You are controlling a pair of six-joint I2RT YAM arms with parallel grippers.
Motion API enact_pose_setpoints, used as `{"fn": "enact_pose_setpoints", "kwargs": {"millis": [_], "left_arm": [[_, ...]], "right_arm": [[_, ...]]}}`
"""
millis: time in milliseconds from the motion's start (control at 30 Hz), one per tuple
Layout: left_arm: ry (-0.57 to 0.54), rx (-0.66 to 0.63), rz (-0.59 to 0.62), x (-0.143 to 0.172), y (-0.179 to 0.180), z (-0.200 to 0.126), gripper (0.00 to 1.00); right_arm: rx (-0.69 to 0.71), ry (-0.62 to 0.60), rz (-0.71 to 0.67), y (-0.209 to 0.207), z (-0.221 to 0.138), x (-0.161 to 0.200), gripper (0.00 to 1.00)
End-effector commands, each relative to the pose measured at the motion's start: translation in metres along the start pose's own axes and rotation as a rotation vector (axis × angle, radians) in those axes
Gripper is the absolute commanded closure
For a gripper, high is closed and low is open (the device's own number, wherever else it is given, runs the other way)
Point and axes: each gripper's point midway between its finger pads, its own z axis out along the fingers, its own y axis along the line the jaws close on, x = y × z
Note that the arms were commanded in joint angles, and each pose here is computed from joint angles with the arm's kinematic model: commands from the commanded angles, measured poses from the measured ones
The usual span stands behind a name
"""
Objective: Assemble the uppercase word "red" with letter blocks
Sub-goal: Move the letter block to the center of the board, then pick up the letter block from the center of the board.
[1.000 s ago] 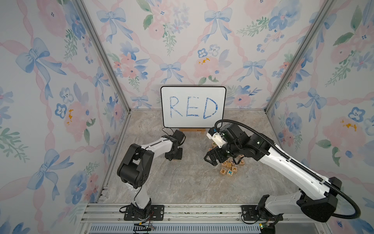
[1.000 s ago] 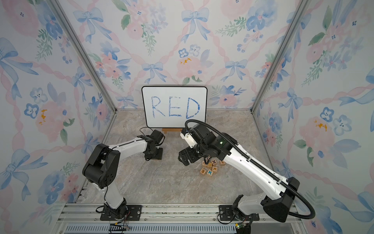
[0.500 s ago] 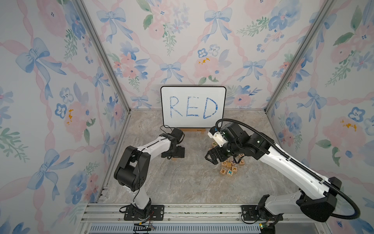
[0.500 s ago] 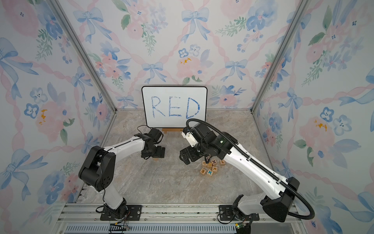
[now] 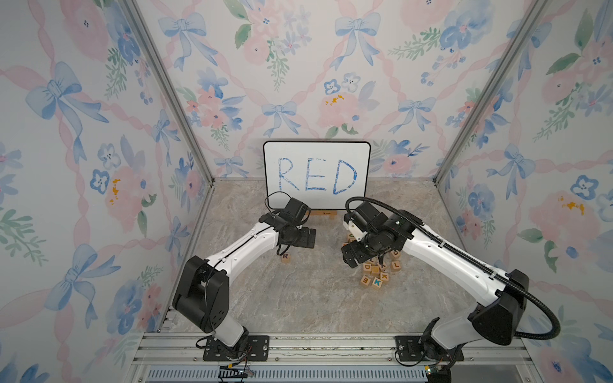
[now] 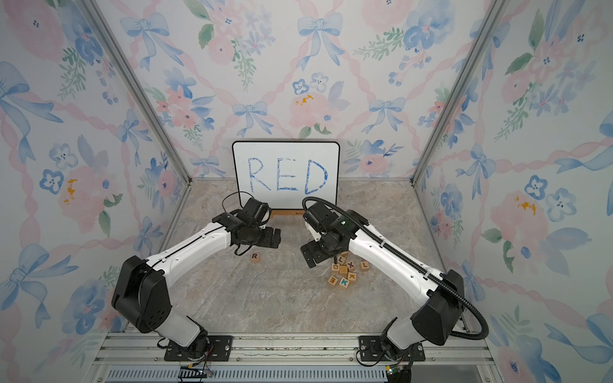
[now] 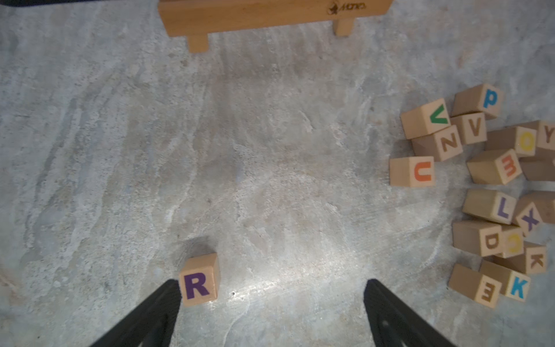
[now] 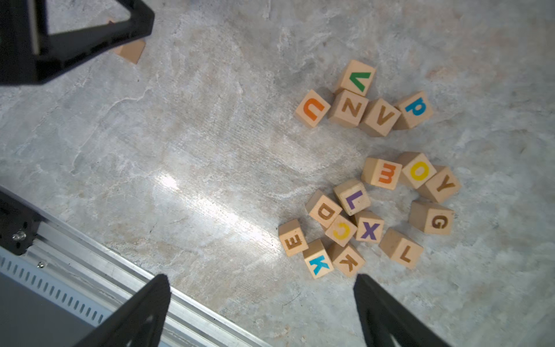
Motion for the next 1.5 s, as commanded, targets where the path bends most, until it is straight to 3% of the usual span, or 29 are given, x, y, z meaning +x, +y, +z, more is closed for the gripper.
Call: {"fn": "enact_pose_setpoints", "kwargs": {"millis": [0,467,1133,1367,1467], "left_arm": [[-0.012,0.046,0.058,0.002,-0.014,-0.016,0.02],[-0.110,0.191,0.101,0.016,-0.035,-0.049,0.02],[-0.125,0.319,0.110,0.049,-0.057,-0.074,0.02],[-0.136,0.332,0.101,0.052,-0.056,-0.080,0.02],[-0.135,0.335,0.101,0.052,-0.057,-0.080,0.02]], "right_arm": [[0.065,0.063,0.032,-0.017,0.014,0.012,0.03],[0.089,0.127,0.071,-0.027,0.037,0.037,0.03],[0.066,0.209,0.072,-0.014,0.078,0.073,0.01],[0.054,0.230,0.056,-0.010,0.100,0.073,0.26],[0.061,0.253,0.030,-0.011,0.110,0.076,0.30]]}}
